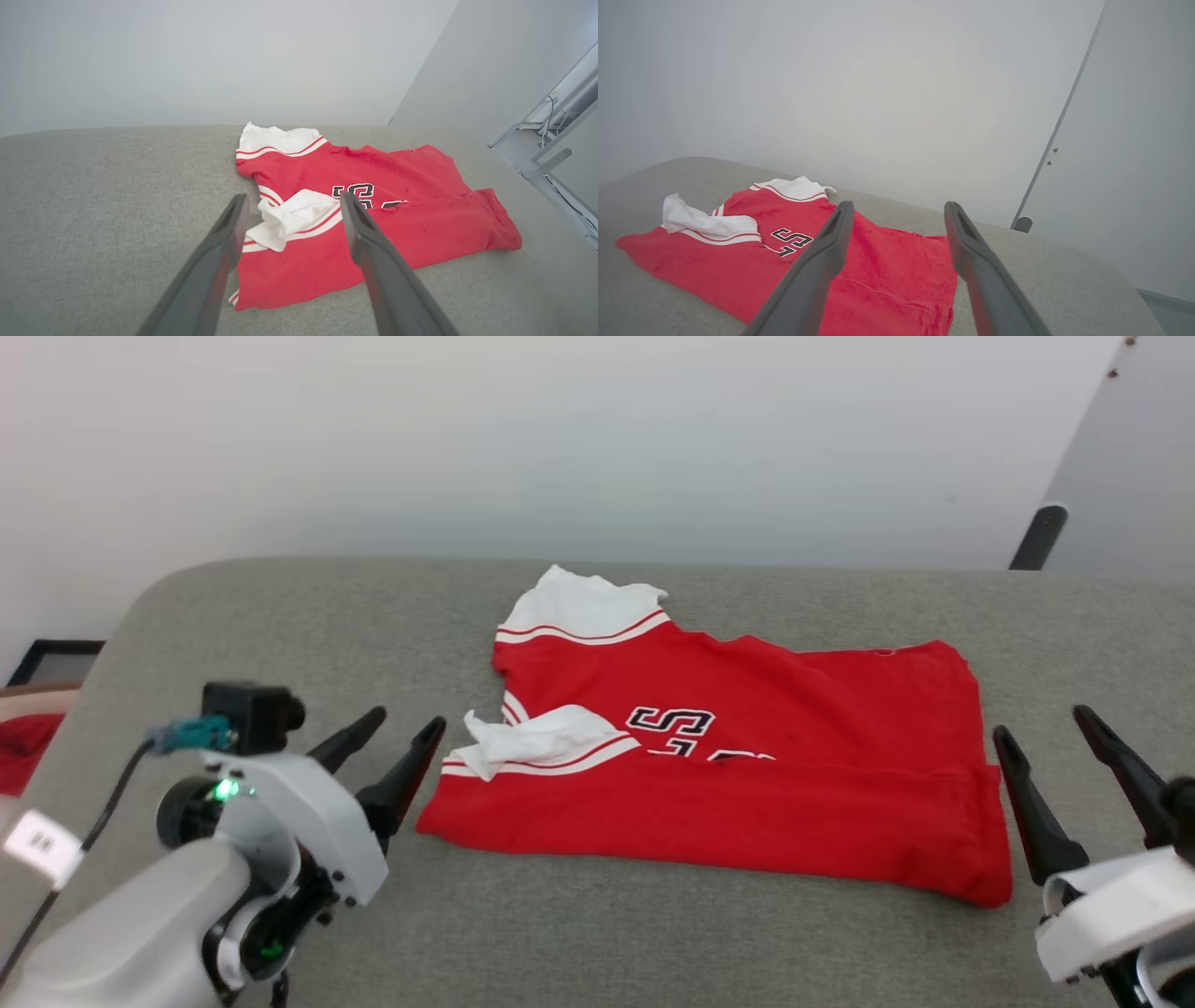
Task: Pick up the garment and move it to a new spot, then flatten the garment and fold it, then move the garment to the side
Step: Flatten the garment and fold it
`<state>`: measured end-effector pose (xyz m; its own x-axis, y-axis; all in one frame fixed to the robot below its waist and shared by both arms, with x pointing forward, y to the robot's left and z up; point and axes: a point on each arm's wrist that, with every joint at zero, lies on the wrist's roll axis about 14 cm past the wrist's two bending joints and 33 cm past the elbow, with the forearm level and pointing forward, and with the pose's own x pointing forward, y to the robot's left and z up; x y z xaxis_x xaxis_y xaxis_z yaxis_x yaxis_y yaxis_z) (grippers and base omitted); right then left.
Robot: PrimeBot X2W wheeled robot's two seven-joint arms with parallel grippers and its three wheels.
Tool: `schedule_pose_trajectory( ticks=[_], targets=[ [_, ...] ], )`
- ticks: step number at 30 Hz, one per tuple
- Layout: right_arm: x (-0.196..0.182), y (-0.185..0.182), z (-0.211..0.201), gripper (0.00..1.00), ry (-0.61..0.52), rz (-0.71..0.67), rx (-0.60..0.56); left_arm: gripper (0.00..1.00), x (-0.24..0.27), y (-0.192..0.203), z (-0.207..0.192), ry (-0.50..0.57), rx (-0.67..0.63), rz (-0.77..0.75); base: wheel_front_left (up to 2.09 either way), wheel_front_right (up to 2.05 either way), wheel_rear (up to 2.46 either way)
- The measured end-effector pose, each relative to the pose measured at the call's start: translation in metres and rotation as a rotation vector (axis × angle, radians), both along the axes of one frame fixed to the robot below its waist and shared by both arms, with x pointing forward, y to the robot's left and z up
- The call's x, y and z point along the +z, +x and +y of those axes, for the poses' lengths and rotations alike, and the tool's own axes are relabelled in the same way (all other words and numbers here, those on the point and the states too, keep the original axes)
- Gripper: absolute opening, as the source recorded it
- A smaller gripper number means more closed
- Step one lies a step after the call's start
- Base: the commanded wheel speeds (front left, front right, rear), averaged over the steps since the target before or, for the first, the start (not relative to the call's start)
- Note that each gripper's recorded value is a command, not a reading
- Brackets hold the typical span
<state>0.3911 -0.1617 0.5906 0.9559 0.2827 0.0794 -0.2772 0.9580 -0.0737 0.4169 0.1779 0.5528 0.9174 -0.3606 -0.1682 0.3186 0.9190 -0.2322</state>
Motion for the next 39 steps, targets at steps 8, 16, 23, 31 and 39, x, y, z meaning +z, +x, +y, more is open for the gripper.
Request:
schedule_pose_trajectory(
  ticks=[8,16,23,31,39],
  targets=[
    [-0.002,-0.022,-0.025,1.00,0.046,-0.035,-0.116,1.00,-0.014,-0.002,-0.005,-0.020,-0.003,0.079,0.00,0.00,0.00],
    [-0.010,-0.025,-0.043,1.00,0.074,-0.011,-0.195,1.00,-0.050,0.018,-0.008,0.052,-0.032,0.351,0.00,0.00,0.00],
    [-0.022,-0.022,-0.056,1.00,0.083,0.028,-0.243,1.00,-0.100,0.024,0.001,0.122,-0.007,0.641,0.00,0.00,0.00],
    [-0.038,-0.020,-0.067,1.00,0.088,0.076,-0.285,1.00,-0.145,0.021,0.000,0.148,0.002,0.850,0.00,0.00,0.00],
    [-0.044,-0.016,-0.070,1.00,0.093,0.092,-0.298,0.82,-0.164,0.018,-0.007,0.137,0.002,0.964,0.00,0.00,0.00]
  ],
)
